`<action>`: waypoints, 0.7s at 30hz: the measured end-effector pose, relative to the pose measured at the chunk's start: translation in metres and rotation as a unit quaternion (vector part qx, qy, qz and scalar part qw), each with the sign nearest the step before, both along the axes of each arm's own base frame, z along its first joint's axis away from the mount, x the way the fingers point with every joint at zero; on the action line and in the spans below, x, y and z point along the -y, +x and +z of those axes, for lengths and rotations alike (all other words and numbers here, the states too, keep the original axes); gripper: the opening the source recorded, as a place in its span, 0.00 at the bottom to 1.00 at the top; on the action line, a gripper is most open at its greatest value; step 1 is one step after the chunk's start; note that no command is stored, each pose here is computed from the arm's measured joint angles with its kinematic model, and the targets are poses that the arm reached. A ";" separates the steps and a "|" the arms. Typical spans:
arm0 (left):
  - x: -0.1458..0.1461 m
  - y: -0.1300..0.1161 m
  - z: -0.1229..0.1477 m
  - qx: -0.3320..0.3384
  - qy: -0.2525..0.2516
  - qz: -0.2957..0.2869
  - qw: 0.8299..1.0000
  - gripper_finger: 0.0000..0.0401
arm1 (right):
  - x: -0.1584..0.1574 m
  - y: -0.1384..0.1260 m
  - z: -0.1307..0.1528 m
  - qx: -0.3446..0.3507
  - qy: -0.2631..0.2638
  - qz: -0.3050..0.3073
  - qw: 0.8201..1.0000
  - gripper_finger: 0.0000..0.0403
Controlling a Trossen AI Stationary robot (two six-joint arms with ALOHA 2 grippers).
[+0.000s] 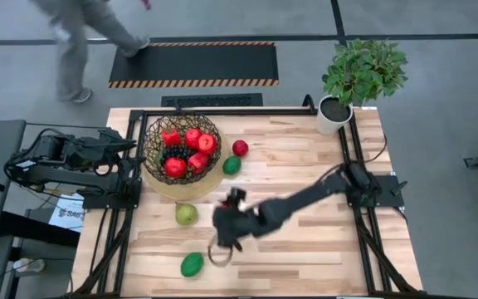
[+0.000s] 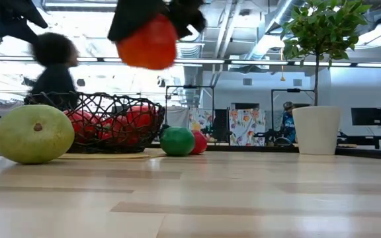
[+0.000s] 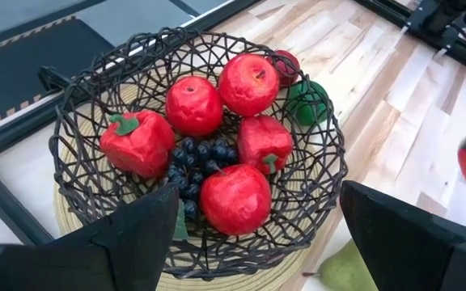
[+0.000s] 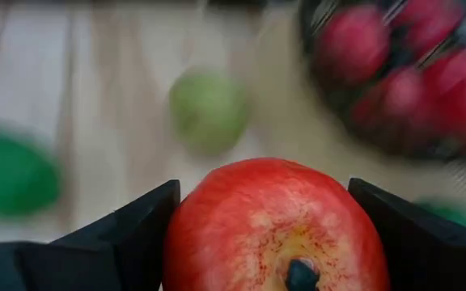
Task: Build produce basket
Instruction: Put the red apple into the black wire basket
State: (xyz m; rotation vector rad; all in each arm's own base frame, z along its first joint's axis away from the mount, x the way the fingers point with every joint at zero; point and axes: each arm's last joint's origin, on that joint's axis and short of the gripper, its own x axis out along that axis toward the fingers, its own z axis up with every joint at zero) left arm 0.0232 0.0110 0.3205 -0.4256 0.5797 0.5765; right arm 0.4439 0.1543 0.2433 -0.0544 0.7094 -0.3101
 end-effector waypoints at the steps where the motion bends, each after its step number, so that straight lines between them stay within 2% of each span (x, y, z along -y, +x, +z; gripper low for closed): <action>1: 0.000 0.000 0.000 -0.001 0.002 0.000 1.000 0.82 | 0.013 0.005 0.008 0.017 -0.006 -0.004 1.000 0.85; 4: 0.000 0.000 0.000 -0.004 0.009 -0.003 1.000 0.82 | 0.053 0.020 0.029 0.080 -0.014 -0.017 0.997 0.85; 9: 0.000 0.000 0.000 -0.007 0.014 -0.005 1.000 0.82 | 0.119 0.043 0.043 0.164 -0.008 -0.023 0.986 0.87; 11: 0.000 0.000 0.000 -0.007 0.014 -0.005 1.000 0.82 | 0.141 0.054 0.040 0.203 0.004 -0.026 0.979 0.87; 13: 0.000 0.000 0.000 -0.007 0.015 -0.005 1.000 0.82 | 0.159 0.058 0.031 0.202 0.008 -0.029 0.979 0.86; 15: 0.000 0.000 0.000 -0.007 0.015 -0.004 1.000 0.82 | 0.175 0.069 0.019 0.235 0.019 -0.025 0.972 0.86; 21: -0.001 -0.001 0.000 -0.007 0.022 0.004 1.000 0.82 | 0.200 0.083 -0.014 0.236 0.044 -0.046 0.970 0.88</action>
